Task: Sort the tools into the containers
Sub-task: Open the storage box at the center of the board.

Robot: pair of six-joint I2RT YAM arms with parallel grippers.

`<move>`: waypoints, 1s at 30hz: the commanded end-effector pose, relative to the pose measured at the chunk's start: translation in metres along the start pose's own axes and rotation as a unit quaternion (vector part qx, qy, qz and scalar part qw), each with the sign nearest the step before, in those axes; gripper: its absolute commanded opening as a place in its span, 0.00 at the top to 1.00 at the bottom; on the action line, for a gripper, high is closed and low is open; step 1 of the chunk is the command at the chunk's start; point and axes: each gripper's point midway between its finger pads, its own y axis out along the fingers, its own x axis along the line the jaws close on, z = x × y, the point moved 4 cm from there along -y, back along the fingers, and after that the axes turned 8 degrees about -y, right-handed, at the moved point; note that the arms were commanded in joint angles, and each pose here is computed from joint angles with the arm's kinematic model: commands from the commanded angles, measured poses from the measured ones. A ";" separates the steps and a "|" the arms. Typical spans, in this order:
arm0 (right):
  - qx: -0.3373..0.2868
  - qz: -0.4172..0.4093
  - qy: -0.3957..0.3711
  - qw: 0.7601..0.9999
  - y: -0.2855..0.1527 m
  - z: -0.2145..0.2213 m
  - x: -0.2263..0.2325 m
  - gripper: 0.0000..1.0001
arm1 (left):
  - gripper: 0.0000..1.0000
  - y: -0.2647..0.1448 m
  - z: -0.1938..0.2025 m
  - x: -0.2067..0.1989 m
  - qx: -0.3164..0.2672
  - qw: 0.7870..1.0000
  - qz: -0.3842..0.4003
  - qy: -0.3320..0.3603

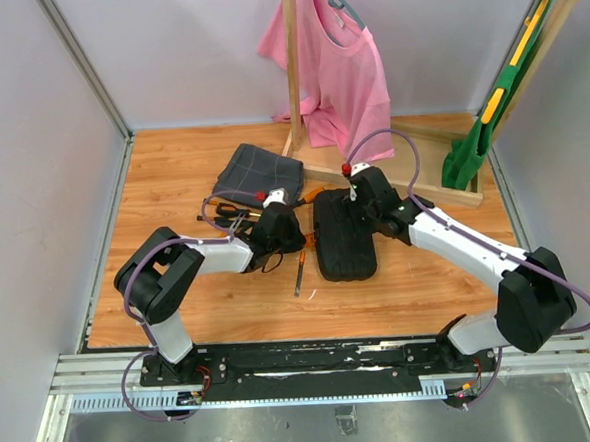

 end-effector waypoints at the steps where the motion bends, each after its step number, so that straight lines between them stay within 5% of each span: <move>1: -0.006 0.017 -0.020 1.000 0.003 -0.012 0.014 0.11 | 0.72 -0.002 0.042 0.036 0.066 0.996 -0.057 0.015; 5: -0.016 0.024 -0.035 0.999 0.007 -0.017 0.025 0.01 | 0.74 -0.002 0.050 0.043 0.071 0.996 -0.059 0.009; 30: -0.064 0.128 -0.171 0.975 0.040 -0.006 0.069 0.02 | 0.83 0.001 0.071 0.054 0.090 0.994 -0.049 -0.025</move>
